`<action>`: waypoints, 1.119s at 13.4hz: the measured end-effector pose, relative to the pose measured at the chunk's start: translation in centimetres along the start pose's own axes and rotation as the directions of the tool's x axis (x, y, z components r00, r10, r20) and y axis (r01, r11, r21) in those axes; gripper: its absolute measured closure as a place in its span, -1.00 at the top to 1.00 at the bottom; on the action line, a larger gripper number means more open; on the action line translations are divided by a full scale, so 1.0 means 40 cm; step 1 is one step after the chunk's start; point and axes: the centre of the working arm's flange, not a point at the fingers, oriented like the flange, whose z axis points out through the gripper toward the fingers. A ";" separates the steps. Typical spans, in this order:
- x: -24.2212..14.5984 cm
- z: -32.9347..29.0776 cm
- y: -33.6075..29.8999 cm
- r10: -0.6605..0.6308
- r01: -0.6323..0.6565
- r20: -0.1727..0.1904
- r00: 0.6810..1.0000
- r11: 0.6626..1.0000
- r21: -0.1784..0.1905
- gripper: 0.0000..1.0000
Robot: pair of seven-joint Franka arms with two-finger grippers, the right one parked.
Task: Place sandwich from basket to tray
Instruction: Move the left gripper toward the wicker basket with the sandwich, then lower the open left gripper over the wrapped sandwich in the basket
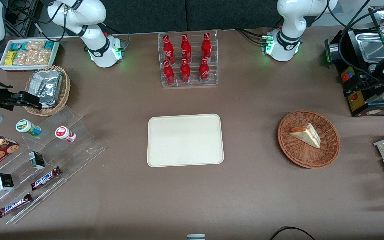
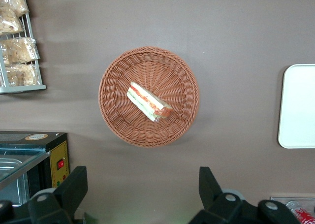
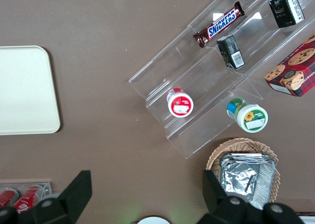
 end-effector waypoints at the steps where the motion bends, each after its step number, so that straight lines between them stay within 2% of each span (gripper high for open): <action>1: 0.000 0.000 0.000 0.000 0.000 0.000 1.000 1.000 0.000 1.00; 7: 0.000 0.001 0.000 -0.007 0.007 0.001 1.000 1.000 0.000 1.00; 9: 0.005 0.019 -0.003 -0.089 0.089 0.026 0.996 0.996 0.003 1.00; 10: 0.013 0.043 -0.006 -0.183 0.182 0.048 0.982 0.983 0.010 1.00; 12: 0.046 0.116 -0.005 -0.350 0.348 0.094 0.932 0.937 0.037 1.00; 14: 0.083 0.207 0.000 -0.430 0.426 0.132 0.893 0.903 0.065 1.00; 15: 0.100 0.258 0.002 -0.472 0.467 0.133 0.871 0.881 0.072 1.00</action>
